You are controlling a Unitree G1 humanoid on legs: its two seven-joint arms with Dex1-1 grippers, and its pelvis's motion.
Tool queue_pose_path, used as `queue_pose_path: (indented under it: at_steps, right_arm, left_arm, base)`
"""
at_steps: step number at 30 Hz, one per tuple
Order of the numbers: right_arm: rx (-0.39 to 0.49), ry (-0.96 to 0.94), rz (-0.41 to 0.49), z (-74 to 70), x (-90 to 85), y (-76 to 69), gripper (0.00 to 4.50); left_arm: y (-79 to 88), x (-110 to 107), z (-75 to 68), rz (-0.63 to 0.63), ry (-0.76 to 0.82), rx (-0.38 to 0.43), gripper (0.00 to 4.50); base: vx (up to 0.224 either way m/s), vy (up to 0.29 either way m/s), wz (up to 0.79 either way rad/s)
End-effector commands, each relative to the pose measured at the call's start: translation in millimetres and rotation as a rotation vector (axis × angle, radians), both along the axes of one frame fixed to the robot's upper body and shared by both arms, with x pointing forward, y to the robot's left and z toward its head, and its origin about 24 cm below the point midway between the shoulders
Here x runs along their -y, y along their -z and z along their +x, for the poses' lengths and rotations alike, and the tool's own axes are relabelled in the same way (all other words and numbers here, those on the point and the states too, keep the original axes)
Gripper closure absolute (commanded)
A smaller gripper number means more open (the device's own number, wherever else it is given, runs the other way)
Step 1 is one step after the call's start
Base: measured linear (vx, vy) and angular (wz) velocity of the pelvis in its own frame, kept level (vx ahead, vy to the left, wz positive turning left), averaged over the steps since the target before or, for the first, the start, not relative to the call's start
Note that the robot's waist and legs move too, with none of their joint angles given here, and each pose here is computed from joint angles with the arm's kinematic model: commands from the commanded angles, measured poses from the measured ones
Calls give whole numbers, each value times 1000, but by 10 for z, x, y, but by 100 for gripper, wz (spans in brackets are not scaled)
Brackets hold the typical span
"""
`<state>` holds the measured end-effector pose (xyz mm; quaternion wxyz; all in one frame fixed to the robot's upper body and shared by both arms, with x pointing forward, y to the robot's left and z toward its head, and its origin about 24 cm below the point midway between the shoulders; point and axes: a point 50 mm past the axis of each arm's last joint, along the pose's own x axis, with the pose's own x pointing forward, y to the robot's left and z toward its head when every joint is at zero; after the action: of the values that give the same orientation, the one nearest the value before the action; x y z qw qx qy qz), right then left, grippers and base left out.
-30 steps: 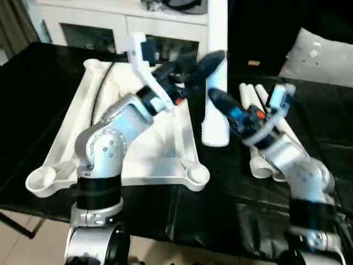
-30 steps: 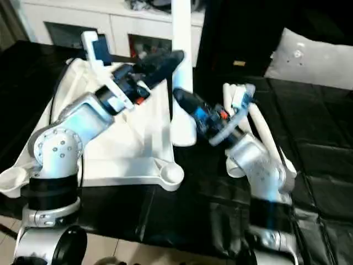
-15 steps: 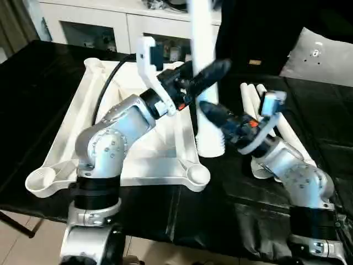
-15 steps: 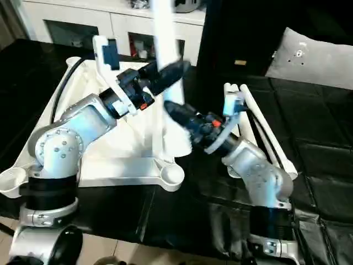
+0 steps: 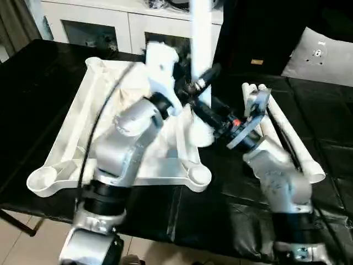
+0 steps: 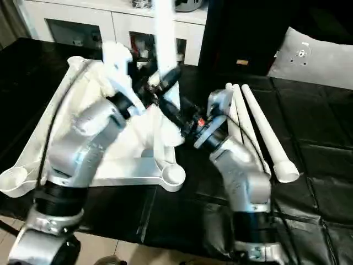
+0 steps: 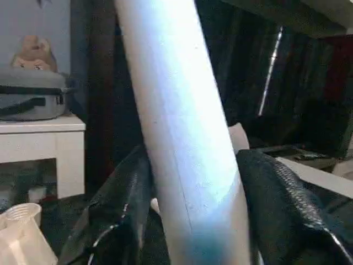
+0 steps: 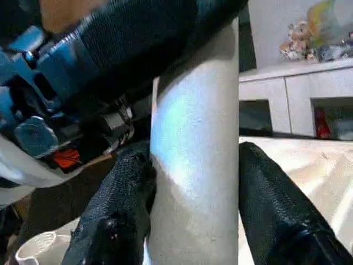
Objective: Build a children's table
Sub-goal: Pick table leg
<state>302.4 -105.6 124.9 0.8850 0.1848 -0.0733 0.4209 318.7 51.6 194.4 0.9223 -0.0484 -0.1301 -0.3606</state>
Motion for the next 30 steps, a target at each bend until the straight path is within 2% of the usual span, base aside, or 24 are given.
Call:
queue_pose_path:
  at_steps: [1, 6, 11, 14, 21, 23, 29, 30]
  right_arm:
    - [26, -10, -12, -14, -27, -25, 263]
    - [49, 1, -26, -12, -29, -14, 264]
    - [68, 17, -36, -25, -30, -30, 264]
    - [81, 39, -47, -28, -11, -43, 264]
    - [82, 48, -70, -1, 16, -65, 264]
    - [79, 52, -75, 15, 19, -67, 208]
    - [69, 17, -86, 75, 44, -132, 161]
    - [74, 3, -88, 87, 82, -191, 154]
  left_arm:
    - [-32, 24, 0, -2, 0, 23, 223]
    - [-18, 39, -6, -50, 42, -15, 242]
    - [20, 24, 32, -117, 51, -101, 255]
    - [15, -16, 85, -201, 28, -159, 259]
    - [15, -112, 113, -164, -44, -131, 263]
    - [18, -141, 111, -160, -53, -130, 263]
    - [21, -303, 135, -102, -58, -117, 264]
    - [54, -351, 123, -34, -17, -115, 264]
  base:
    - [0, 0, 0]
    - [0, 0, 0]
    - [0, 0, 0]
    - [0, 0, 0]
    - [0, 0, 0]
    - [0, 0, 0]
    - [0, 0, 0]
    - [0, 0, 0]
